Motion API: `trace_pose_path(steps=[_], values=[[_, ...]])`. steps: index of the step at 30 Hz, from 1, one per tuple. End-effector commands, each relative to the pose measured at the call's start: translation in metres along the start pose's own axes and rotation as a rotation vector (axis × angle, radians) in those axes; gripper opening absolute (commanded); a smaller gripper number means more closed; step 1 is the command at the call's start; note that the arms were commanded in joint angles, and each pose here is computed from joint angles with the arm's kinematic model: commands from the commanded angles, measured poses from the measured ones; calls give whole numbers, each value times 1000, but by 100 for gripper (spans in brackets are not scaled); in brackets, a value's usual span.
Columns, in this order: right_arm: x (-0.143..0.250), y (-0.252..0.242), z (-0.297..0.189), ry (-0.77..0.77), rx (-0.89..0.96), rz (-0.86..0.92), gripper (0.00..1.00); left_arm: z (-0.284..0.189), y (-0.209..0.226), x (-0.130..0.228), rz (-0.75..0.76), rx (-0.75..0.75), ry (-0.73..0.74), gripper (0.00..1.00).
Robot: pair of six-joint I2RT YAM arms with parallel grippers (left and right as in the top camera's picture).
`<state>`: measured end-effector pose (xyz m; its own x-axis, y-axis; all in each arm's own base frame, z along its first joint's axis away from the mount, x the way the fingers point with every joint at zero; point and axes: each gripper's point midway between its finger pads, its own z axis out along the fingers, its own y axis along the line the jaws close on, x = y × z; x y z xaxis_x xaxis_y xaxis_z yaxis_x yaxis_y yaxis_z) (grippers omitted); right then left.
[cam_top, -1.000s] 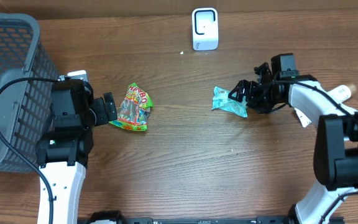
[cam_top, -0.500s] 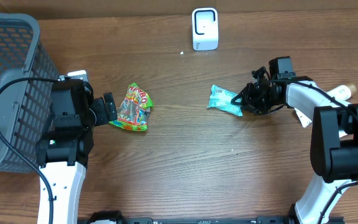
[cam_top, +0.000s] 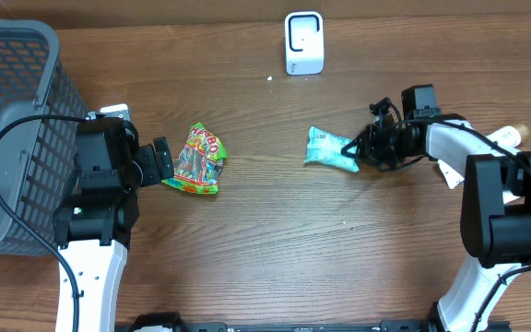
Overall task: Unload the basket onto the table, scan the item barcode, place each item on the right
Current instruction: 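Lift the mint-green tissue pack with the right gripper toward the scanner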
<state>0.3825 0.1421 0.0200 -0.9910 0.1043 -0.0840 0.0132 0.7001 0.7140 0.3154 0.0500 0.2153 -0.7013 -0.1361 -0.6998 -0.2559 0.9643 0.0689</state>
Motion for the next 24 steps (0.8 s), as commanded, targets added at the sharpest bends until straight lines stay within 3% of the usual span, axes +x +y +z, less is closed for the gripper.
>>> trace_pose_path(steps=[1,10,17,24], values=[[-11,39,-29,-43,-69,-220,4,-2,3,-3,9,-11,-12,100],[3,116,-103,-65,-89,-609,4,-2,3,-3,9,-11,-12,100],[1,155,-136,-125,-89,-680,4,-2,3,-3,9,-11,-12,100],[4,172,-139,-118,-101,-711,4,-2,3,-3,9,-11,-12,100]])
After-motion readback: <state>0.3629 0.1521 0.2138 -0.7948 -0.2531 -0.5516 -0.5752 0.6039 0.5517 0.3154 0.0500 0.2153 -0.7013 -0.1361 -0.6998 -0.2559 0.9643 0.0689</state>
